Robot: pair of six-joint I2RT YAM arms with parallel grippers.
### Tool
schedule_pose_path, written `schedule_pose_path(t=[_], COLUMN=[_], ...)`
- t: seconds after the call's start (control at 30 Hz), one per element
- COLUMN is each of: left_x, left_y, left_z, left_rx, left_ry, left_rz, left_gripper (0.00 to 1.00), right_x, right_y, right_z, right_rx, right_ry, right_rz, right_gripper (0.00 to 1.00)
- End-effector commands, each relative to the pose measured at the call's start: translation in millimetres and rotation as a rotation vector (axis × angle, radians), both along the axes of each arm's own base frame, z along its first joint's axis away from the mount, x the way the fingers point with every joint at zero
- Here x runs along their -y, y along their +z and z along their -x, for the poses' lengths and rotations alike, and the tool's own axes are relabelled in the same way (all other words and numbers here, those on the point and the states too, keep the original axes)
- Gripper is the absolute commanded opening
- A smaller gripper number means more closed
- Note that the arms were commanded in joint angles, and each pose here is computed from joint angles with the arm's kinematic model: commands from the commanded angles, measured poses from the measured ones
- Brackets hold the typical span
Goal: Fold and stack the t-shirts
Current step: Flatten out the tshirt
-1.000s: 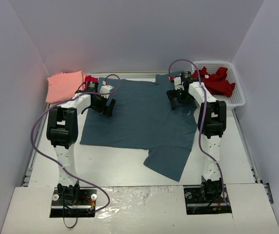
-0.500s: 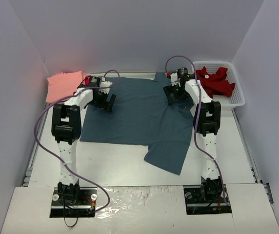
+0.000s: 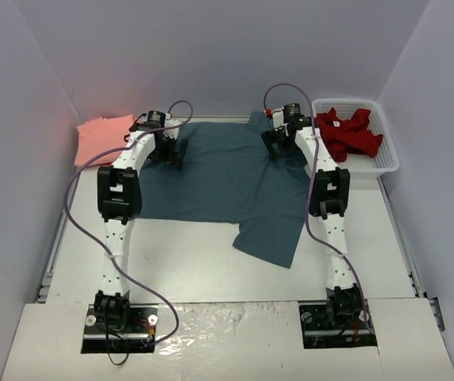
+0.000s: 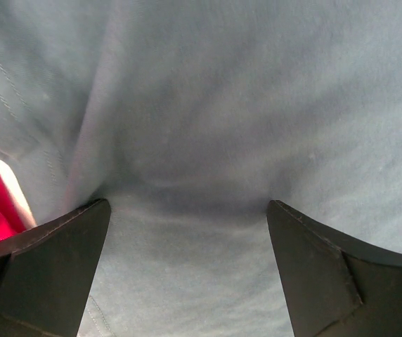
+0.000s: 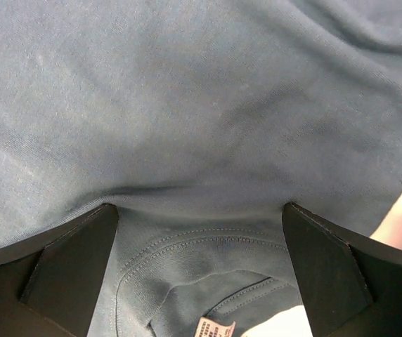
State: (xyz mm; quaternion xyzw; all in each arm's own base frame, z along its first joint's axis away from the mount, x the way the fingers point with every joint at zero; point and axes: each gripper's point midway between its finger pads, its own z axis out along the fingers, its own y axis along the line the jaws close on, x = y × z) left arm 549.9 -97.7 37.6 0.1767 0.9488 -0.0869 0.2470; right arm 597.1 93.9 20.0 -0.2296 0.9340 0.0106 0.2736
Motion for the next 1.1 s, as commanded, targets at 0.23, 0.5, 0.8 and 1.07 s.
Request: schedule_pose_path(t=[0.23,0.5,0.8,1.07], left_x=[3,-4,-34,-70], left_y=[81,193,164,110], left_z=[21,75,190,265], left_rx=[0.076,0.325,0.303,0.309], left_ry=[0.001,-0.095,-0.204,-0.212], left_rz=[0.063,0.046,-0.087,-0.253], left_gripper=[0.94,0.94,0.94,0.94], right_x=[9,3,0,-19], right_y=[40,165,158,133], right_z=[11,58,211,336], right_rx=[0.036,0.168,0.03,-0.047], right_ry=[-0.007,0.011,0.197,0.397], right_rz=[0.121,0.046,0.068,0.132], right_gripper=[1.0,1.0,1.0,1.0])
